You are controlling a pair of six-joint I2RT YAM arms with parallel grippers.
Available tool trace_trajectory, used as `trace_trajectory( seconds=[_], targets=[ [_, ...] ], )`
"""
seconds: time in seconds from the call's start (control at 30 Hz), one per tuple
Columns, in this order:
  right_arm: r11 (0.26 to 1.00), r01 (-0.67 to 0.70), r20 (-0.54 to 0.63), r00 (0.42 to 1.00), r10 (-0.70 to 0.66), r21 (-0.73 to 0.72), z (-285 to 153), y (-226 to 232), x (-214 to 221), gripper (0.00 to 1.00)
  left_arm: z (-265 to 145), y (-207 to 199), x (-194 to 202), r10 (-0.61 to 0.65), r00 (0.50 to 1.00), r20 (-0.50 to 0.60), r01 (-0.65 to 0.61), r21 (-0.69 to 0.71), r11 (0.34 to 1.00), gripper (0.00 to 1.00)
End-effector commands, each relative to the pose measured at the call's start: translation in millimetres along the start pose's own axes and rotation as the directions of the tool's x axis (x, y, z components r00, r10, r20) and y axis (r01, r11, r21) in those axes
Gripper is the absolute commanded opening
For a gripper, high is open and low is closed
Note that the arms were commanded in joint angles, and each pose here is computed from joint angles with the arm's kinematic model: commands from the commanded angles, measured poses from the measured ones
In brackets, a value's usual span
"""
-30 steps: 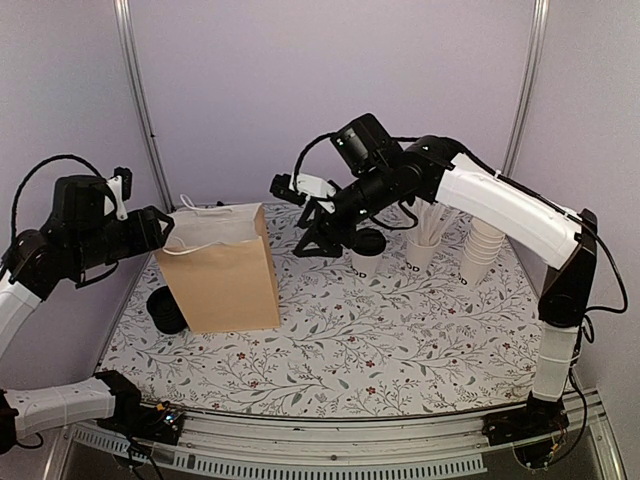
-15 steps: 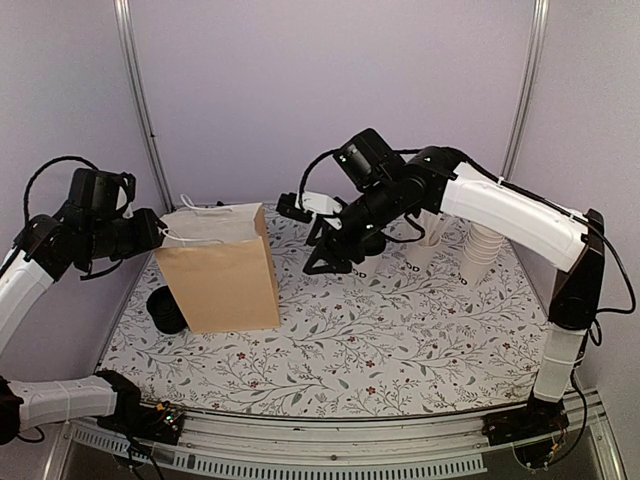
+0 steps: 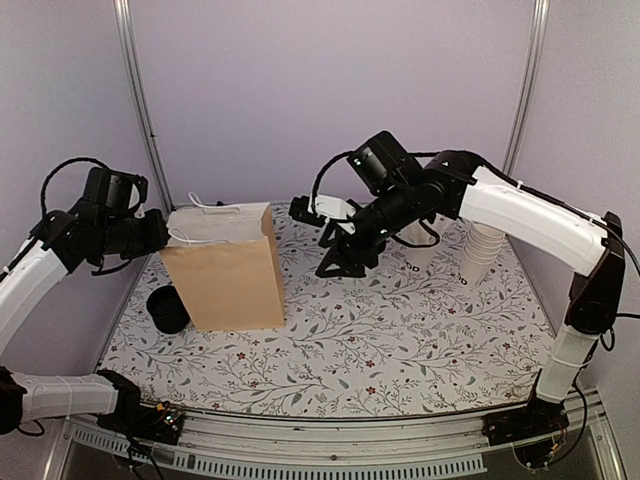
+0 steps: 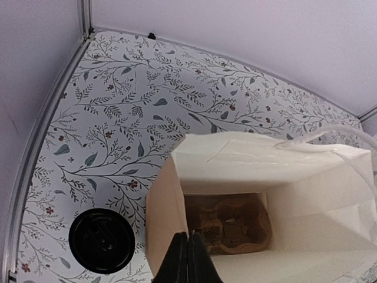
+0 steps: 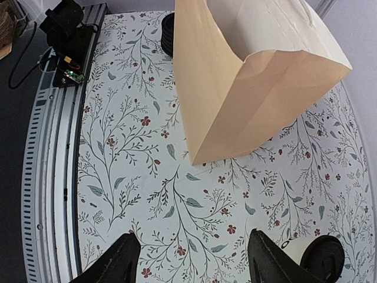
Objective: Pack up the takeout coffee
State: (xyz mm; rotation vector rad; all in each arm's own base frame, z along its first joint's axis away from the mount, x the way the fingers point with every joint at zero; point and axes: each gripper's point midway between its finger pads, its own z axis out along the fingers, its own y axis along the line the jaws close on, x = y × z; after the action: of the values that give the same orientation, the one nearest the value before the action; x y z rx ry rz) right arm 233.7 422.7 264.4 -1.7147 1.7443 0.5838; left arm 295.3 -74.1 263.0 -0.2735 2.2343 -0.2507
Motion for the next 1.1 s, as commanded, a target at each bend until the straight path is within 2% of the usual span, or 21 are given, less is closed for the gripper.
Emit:
trace_trajectory(
  seconds=[0.0, 0.33, 0.5, 0.67, 0.73, 0.83, 0.9, 1.0, 1.07],
  targets=[
    [0.999, 0.017, 0.026, 0.999, -0.018, 0.049, -15, 0, -5, 0.66, 1, -14, -1, -0.015, 1.000, -0.004, 0.015, 0.088, 0.996, 0.00],
    [0.990, 0.027, 0.037, 0.999, -0.032, 0.135, -43, -10, 1, 0.67, -19, -86, 27, -0.043, 0.996, -0.076, 0.068, 0.371, 0.926, 0.00],
    [0.986, 0.005, 0.069, 0.998, -0.016, 0.164, -65, -21, 1, 0.68, -27, -115, 45, -0.053, 0.991, -0.123, 0.101, 0.432, 0.896, 0.00],
    [0.983, -0.009, 0.089, 0.996, -0.008, 0.183, -80, -28, 3, 0.68, -30, -132, 55, -0.056, 0.990, -0.129, 0.107, 0.438, 0.893, 0.00],
    [0.984, -0.011, 0.099, 0.995, -0.007, 0.178, -84, -27, 4, 0.69, -29, -138, 60, -0.055, 0.988, -0.147, 0.116, 0.450, 0.886, 0.06],
    [0.988, -0.008, 0.110, 0.994, -0.009, 0.156, -85, -23, 1, 0.69, -27, -147, 70, -0.025, 0.985, -0.171, 0.102, 0.454, 0.885, 0.22],
    [0.991, -0.010, 0.114, 0.993, -0.005, 0.134, -83, -21, -1, 0.69, -30, -150, 69, 0.007, 0.986, -0.165, 0.070, 0.453, 0.889, 0.29],
    [0.994, -0.017, 0.112, 0.994, 0.005, 0.109, -78, -20, -3, 0.69, -51, -152, 39, 0.121, 0.992, -0.048, -0.086, 0.459, 0.884, 0.36],
    [0.994, -0.012, 0.110, 0.994, 0.000, 0.108, -78, -19, -1, 0.69, -65, -148, 21, 0.290, 0.954, 0.075, -0.294, 0.431, 0.853, 0.50]
  ],
)
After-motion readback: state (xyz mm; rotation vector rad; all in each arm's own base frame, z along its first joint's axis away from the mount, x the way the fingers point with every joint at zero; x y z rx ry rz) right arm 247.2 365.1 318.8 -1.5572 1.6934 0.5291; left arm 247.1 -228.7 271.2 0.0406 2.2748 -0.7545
